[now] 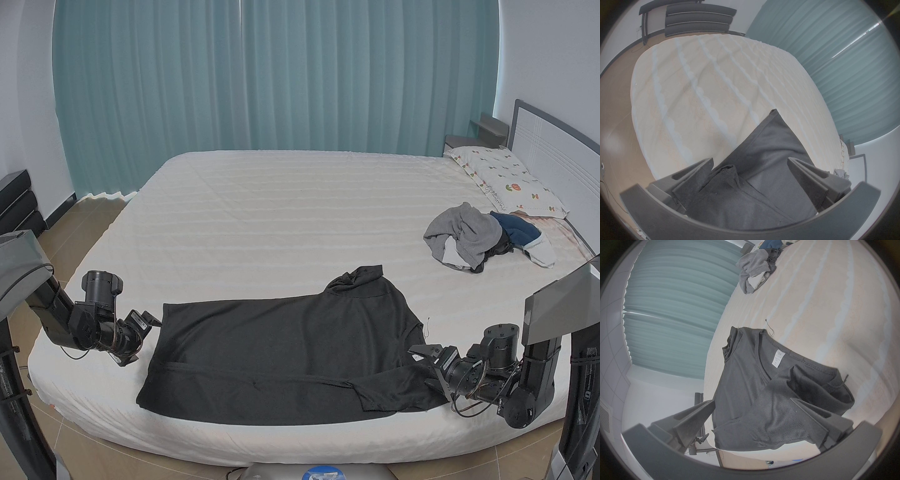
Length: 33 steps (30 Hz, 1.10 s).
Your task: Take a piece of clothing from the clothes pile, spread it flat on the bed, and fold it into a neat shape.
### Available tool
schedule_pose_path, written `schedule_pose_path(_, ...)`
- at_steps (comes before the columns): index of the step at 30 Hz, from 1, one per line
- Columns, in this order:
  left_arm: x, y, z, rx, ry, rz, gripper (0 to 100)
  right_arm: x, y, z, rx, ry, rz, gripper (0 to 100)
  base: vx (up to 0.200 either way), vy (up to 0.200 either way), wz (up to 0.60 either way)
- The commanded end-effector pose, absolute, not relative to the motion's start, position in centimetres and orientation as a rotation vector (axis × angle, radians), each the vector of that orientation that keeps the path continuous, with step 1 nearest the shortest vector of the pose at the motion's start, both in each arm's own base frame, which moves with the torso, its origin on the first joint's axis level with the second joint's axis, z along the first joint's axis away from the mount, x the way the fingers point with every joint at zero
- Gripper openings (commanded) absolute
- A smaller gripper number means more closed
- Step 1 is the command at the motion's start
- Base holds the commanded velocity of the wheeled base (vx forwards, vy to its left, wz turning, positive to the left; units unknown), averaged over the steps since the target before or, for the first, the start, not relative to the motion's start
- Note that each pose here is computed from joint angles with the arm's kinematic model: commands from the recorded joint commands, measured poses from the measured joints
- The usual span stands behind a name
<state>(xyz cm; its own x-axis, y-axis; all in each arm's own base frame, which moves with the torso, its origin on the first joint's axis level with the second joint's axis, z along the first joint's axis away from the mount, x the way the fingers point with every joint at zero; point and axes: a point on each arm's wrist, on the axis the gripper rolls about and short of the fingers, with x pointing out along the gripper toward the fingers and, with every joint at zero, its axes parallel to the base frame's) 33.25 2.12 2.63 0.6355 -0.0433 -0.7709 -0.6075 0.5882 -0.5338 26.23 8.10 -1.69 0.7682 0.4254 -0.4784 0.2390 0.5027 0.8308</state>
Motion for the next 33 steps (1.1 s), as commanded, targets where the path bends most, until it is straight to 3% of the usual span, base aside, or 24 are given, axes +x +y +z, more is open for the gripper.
schedule_pose_path(1,33.2,2.3,2.8,-0.903,0.832,0.374,100,26.3,8.1,-1.5,1.067,0.707,0.134,100,0.0,0.2,0.0)
schedule_pose_path(5,33.3,2.3,2.6,-0.902,0.835,0.375,100,26.4,8.1,-1.5,1.067,0.705,0.135,100,0.0,0.2,0.0)
schedule_pose_path(33,34.1,0.9,3.0,-0.961,0.822,0.361,100,26.6,8.2,-1.3,1.071,0.689,0.136,100,0.0,0.0,0.0)
